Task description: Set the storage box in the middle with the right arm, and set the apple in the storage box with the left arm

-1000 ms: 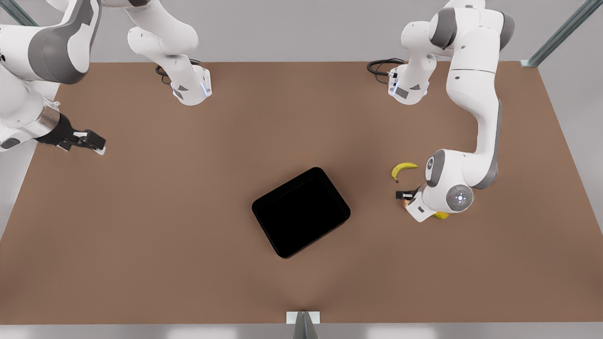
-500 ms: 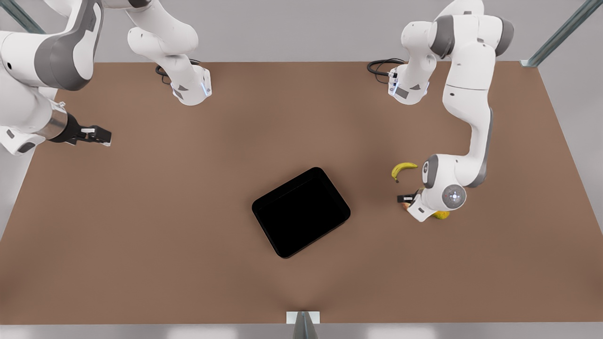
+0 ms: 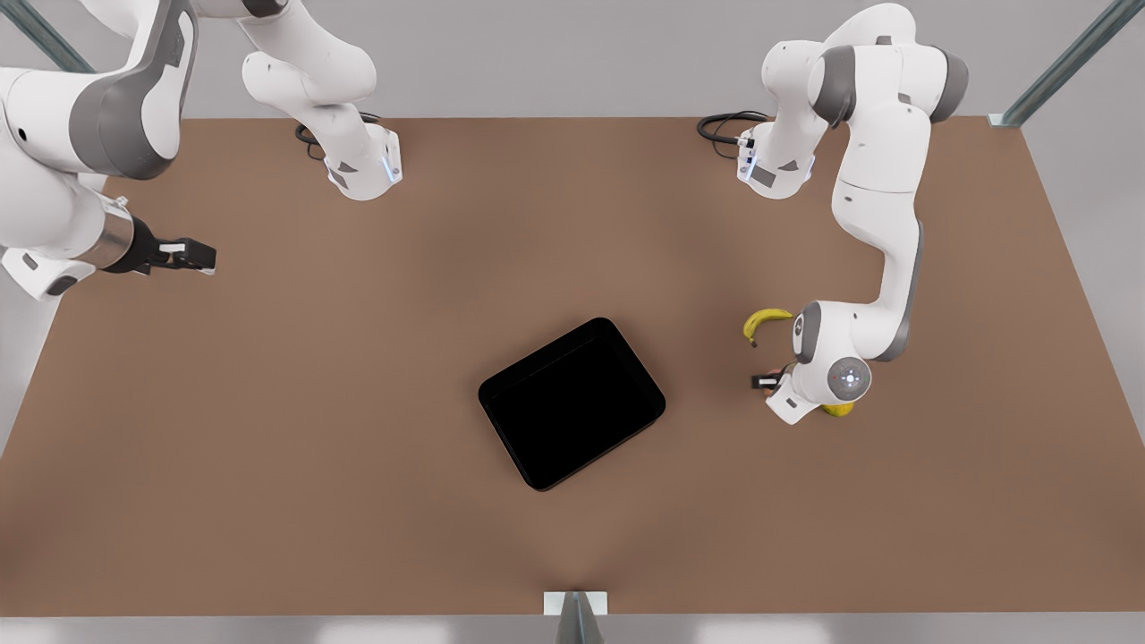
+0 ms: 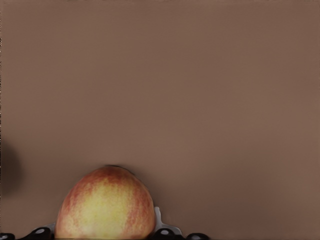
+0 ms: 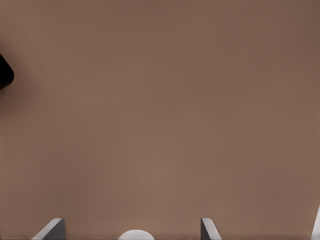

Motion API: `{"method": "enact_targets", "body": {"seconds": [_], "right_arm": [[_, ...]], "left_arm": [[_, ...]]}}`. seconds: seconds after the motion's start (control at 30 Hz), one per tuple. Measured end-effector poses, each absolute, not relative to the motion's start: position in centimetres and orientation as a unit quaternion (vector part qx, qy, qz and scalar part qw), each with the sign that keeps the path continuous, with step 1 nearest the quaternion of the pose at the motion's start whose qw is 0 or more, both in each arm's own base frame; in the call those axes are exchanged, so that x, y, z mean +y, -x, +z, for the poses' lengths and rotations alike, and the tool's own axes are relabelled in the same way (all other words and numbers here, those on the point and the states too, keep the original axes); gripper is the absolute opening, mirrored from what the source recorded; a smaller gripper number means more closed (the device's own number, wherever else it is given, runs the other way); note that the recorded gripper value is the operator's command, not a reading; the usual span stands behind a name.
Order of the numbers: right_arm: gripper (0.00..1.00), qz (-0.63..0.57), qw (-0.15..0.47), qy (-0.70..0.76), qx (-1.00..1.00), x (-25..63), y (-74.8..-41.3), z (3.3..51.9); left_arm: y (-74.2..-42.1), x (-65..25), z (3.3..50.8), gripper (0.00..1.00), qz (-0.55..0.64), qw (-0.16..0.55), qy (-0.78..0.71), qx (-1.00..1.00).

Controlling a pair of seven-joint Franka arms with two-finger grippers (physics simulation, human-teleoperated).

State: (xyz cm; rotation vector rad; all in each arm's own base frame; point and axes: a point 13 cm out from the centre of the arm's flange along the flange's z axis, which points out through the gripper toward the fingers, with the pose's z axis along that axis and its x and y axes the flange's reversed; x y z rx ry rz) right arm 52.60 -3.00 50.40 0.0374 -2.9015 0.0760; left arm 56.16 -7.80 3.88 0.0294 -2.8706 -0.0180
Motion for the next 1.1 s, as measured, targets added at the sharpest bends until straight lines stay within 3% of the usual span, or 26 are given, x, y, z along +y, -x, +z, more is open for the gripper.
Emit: {"method": "enact_targets", "body": {"seconds": [0.13, 0.23, 0.33, 0.4, 0.53, 0.67, 0.7, 0.83, 0.87, 0.97, 1.03, 1.1], "right_arm": [[1.00, 0.025, 0.122, -0.015, -0.992, -3.1, -52.6, 50.2], [1.00, 0.025, 0.123, -0.017, -0.992, -3.1, -52.6, 50.1], [1.00, 0.025, 0.122, -0.018, -0.992, -3.1, -52.6, 50.2], [1.00, 0.025, 0.121, -0.019, -0.992, -3.1, -52.6, 50.2], [1.00, 0.024, 0.122, -0.020, -0.992, -3.1, -52.6, 50.2], [1.00, 0.024, 0.123, -0.022, -0.992, -3.1, -52.6, 50.1], [1.00, 0.024, 0.123, -0.022, -0.992, -3.1, -52.7, 50.1], [1.00, 0.024, 0.124, -0.023, -0.992, -3.1, -52.7, 50.0], [1.00, 0.023, 0.124, -0.023, -0.992, -3.1, -52.7, 50.0], [1.00, 0.023, 0.124, -0.023, -0.992, -3.2, -52.7, 50.0], [1.00, 0.023, 0.124, -0.023, -0.992, -3.2, -52.7, 50.0], [1.00, 0.023, 0.123, -0.024, -0.992, -3.2, -52.7, 50.0]], "left_arm": [[-56.6, -7.9, 4.7, 0.58, -0.008, 0.127, -0.011, -0.992], [-59.0, -10.6, 10.6, 0.59, 0.003, 0.083, -0.001, -0.997], [-61.4, -22.3, 19.0, 0.60, 0.031, 0.031, 0.054, -0.998], [-61.9, -31.9, 21.8, 0.60, 0.042, 0.015, 0.089, -0.995], [-58.6, -47.5, 20.7, 0.60, 0.051, 0.016, 0.119, -0.991], [-58.0, -50.5, 16.5, 0.61, 0.049, 0.026, 0.069, -0.996], [-58.1, -50.6, 15.8, 1.00, 0.049, 0.027, 0.055, -0.997], [-58.6, -50.6, 16.5, 1.00, 0.053, 0.022, 0.007, -0.998], [-59.6, -49.6, 19.1, 1.00, 0.055, 0.013, -0.010, -0.998], [-67.0, -29.5, 40.1, 1.00, 0.038, -0.048, -0.128, -0.990], [-65.5, -18.1, 48.9, 1.00, 0.022, -0.050, -0.180, -0.982], [-60.6, -14.1, 52.9, 1.00, 0.024, -0.014, -0.170, -0.985]]}}
